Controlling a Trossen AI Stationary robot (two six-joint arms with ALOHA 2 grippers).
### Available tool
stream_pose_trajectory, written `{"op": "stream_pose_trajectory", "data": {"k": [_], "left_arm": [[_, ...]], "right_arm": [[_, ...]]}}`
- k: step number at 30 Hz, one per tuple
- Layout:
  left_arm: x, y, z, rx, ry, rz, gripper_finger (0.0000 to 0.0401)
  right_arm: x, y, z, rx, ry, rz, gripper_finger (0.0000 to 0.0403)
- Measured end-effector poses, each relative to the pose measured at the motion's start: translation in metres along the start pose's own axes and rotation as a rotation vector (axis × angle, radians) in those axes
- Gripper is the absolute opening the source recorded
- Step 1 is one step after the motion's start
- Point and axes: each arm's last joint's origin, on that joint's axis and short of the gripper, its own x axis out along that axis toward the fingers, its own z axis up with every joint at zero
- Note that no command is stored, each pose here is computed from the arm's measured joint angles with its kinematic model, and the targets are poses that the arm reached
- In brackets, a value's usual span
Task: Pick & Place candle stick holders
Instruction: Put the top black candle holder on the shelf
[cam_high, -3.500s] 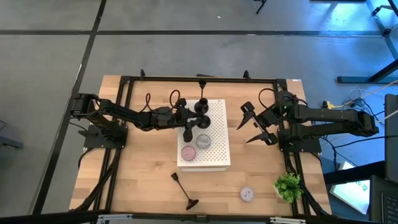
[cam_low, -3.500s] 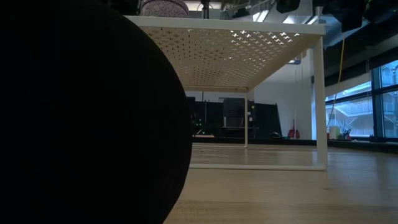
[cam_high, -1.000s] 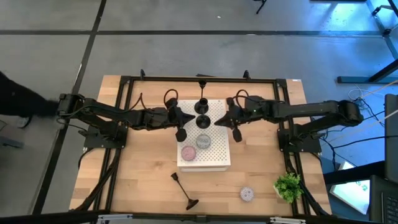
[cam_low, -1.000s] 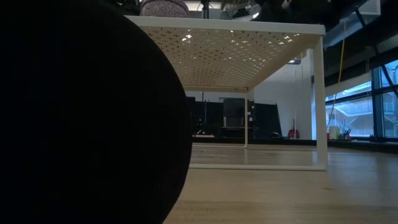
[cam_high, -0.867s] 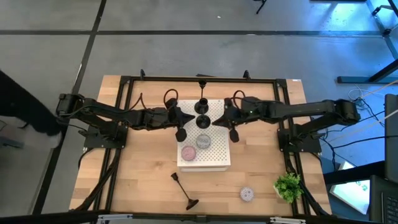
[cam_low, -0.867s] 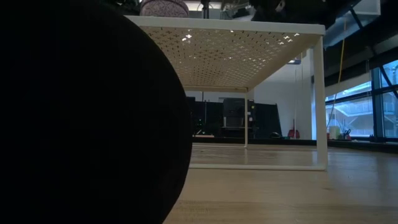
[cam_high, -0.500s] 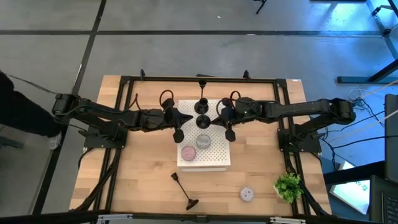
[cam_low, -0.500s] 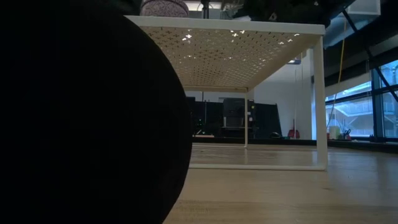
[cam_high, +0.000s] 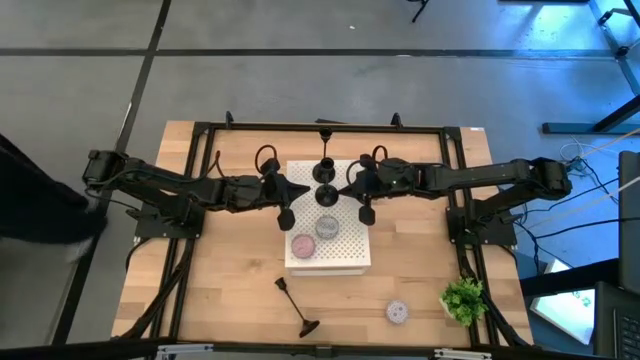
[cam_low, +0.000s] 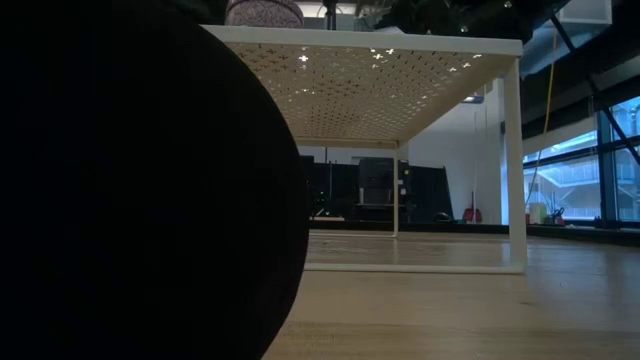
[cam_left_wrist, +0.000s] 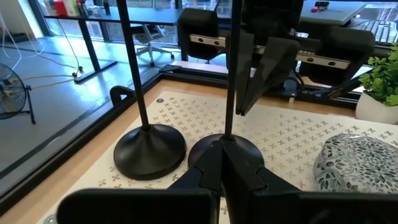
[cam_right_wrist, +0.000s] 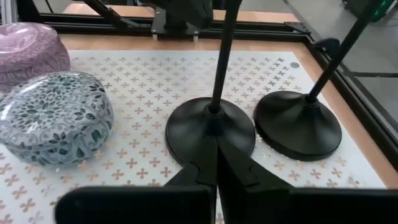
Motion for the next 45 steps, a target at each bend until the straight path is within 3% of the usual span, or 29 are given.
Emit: {"op": "stream_pose_trajectory", "data": {"k": [45], "left_arm": [[0.000, 0.000, 0.001, 0.005, -0.007, -0.006, 0.0002]], "right_arm": [[0.018, -0.001, -0.005, 0.015, 0.035, -0.029, 0.0000]]}}
